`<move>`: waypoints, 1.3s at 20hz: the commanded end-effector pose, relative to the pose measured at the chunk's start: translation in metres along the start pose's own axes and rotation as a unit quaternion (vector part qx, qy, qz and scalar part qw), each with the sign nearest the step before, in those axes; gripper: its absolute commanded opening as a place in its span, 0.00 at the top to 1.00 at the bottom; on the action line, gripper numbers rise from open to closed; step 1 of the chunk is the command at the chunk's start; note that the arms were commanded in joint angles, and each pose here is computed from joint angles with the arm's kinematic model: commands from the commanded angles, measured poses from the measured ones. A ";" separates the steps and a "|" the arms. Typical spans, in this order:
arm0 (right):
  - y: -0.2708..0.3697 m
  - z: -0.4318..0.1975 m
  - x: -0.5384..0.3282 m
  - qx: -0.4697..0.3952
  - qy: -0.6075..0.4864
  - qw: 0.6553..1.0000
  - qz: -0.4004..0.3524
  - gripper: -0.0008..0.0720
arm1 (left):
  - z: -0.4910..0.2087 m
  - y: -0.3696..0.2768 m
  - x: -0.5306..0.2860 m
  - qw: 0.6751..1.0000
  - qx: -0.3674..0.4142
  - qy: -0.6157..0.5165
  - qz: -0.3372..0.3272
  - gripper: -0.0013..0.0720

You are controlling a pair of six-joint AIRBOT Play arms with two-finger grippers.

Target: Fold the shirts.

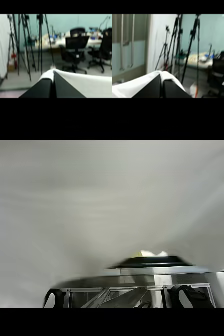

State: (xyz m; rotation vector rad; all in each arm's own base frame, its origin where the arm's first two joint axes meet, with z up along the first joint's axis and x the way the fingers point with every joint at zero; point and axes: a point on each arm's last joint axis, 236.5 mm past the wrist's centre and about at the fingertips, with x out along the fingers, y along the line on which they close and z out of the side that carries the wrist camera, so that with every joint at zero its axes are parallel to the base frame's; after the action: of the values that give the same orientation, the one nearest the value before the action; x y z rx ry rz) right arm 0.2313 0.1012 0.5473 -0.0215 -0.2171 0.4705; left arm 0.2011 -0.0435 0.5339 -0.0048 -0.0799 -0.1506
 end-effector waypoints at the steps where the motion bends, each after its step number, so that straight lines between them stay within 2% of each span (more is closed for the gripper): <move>1: -0.030 -0.078 0.061 0.085 0.102 0.990 0.047 0.96 | -0.112 0.017 0.087 0.981 -0.078 0.172 -0.045 0.96; 3: -0.051 -0.157 0.107 0.147 0.182 0.970 0.067 0.96 | -0.205 0.025 0.140 0.951 -0.131 0.270 -0.078 0.96; 7: -0.067 -0.320 0.178 0.235 0.312 0.917 0.083 0.96 | -0.390 0.040 0.202 0.893 -0.177 0.408 -0.075 0.96; 10: -0.082 -0.413 0.212 0.293 0.351 0.888 0.054 0.96 | -0.479 0.053 0.239 0.877 -0.196 0.437 -0.045 0.96; 14: -0.112 -0.474 0.234 0.339 0.347 0.874 -0.005 0.96 | -0.535 0.058 0.280 0.869 -0.194 0.453 -0.040 0.96; 18: -0.106 -0.523 0.228 0.358 0.389 0.849 0.001 0.95 | -0.568 0.043 0.303 0.853 -0.193 0.480 -0.063 0.96; 22: -0.083 -0.579 0.209 0.383 0.456 0.803 0.027 0.95 | -0.615 0.027 0.296 0.815 -0.203 0.537 -0.088 0.96; 24: -0.073 -0.598 0.198 0.398 0.482 0.780 0.036 0.94 | -0.625 0.026 0.297 0.808 -0.207 0.544 -0.089 0.96; 25: -0.069 -0.604 0.194 0.409 0.492 0.768 0.037 0.80 | -0.625 0.026 0.299 0.807 -0.212 0.545 -0.088 0.90; 26: -0.067 -0.606 0.190 0.412 0.499 0.761 0.041 0.62 | -0.622 0.026 0.301 0.806 -0.211 0.546 -0.092 0.49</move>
State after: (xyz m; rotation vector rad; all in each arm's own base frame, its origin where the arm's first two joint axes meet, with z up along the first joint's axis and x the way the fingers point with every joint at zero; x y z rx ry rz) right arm 0.5695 0.1394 0.0217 0.5505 0.9730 0.5313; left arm 0.5505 -0.0653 -0.0523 -0.3422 1.0836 -0.3290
